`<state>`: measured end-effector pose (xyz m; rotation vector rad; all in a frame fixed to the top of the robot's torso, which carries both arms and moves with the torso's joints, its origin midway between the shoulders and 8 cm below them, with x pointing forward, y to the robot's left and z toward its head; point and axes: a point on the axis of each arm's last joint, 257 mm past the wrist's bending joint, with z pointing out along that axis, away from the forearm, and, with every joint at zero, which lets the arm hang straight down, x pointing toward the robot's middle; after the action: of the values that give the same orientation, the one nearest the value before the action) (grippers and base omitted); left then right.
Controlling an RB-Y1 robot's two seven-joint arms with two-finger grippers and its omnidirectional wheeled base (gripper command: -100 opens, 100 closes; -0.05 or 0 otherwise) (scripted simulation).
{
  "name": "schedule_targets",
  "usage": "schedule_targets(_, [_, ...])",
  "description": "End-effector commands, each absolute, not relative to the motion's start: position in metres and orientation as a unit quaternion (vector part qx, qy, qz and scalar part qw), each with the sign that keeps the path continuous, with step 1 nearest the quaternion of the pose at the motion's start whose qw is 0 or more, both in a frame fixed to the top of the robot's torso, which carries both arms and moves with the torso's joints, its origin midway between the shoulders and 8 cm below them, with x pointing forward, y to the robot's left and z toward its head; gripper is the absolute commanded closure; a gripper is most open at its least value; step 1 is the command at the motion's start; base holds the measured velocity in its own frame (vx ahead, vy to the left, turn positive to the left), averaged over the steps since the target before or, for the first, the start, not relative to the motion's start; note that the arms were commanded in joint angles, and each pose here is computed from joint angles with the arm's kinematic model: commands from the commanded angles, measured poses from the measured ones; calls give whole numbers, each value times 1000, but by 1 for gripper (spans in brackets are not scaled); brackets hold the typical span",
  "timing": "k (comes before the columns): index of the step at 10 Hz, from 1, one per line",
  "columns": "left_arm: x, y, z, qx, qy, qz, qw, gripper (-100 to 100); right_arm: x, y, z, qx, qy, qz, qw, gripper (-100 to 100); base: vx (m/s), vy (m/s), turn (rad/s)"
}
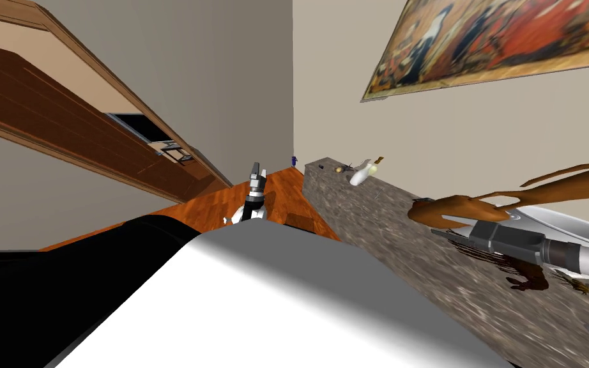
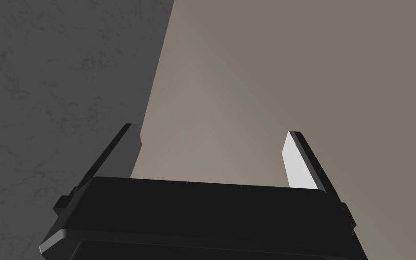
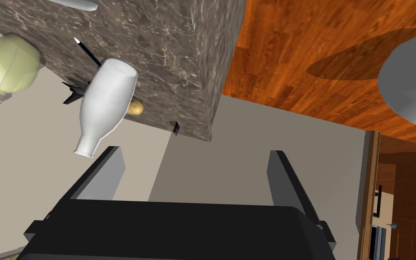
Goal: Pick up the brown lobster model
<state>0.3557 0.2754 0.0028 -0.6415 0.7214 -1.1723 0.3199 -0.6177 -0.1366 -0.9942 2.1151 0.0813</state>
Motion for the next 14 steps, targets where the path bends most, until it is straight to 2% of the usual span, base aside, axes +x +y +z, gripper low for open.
schedule_targets(1, [356, 275, 3, -291, 327, -531, 725, 0, 319, -630, -129, -384, 836, 18, 392, -100, -116, -99, 65])
schedule_targets(5, [356, 275, 3, -291, 327, -531, 725, 0, 307, -662, -110, -362, 848, -17, 388, -100, -99, -141, 169])
schedule_targets(12, [356, 275, 3, -291, 327, -531, 725, 0, 274, -717, -91, -320, 873, -77, 360, -100, -58, -97, 137])
schedule_targets(14, [356, 276, 3, -291, 327, -531, 725, 0, 282, -714, -85, -323, 867, -79, 370, -100, -40, -74, 60])
